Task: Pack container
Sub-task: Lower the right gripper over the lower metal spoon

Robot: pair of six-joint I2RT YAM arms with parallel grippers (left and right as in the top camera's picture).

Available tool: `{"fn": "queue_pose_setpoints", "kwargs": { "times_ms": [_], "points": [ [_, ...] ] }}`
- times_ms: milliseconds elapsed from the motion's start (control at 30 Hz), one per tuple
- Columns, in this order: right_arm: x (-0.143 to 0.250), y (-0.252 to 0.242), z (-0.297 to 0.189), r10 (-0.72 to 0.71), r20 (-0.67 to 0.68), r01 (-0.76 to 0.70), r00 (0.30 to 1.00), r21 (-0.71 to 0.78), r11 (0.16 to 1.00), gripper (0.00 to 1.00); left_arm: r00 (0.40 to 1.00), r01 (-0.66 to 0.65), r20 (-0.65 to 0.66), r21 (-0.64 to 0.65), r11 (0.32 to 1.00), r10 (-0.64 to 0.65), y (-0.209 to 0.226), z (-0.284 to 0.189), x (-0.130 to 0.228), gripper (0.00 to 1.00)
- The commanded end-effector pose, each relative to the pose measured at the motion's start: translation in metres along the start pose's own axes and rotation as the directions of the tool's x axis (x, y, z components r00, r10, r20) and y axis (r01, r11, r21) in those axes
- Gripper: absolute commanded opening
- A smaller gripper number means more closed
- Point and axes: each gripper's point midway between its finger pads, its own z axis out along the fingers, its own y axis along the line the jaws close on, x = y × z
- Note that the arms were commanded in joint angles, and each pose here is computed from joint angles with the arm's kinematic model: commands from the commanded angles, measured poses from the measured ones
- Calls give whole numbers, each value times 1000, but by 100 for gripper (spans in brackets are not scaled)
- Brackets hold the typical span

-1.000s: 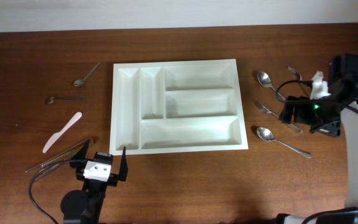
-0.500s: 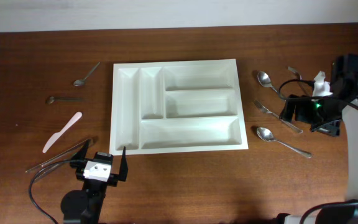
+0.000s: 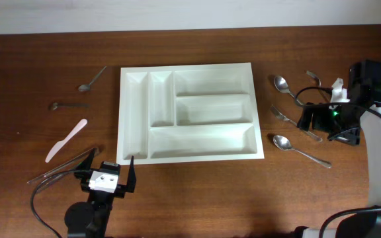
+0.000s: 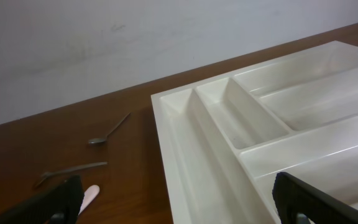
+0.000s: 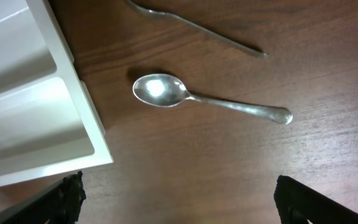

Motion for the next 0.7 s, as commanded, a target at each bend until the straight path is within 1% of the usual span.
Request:
{"fn": "queue_pose_setpoints", "kwargs": {
  "times_ms": [0, 200, 433, 633, 667],
  "points": [
    [-2, -4, 2, 4, 7, -4, 1000, 16, 1000, 99, 1000, -1, 3, 4, 1000, 1, -1, 0, 2, 99],
    [-9, -3, 2, -1, 35, 0, 999, 12, 1000, 99, 1000, -2, 3, 4, 1000, 2, -1, 0, 2, 99],
    [-26, -1, 1, -10, 102, 10, 995, 3, 1000, 99, 1000, -2, 3, 4, 1000, 2, -1, 0, 2, 99],
    [-22, -1, 2, -11, 85, 11, 996, 5, 1000, 99, 1000, -1, 3, 4, 1000, 1, -1, 0, 2, 99],
    [-22, -1, 2, -29, 86, 29, 996, 6, 1000, 99, 1000, -1, 3, 4, 1000, 1, -1, 0, 2, 99]
  ]
}}
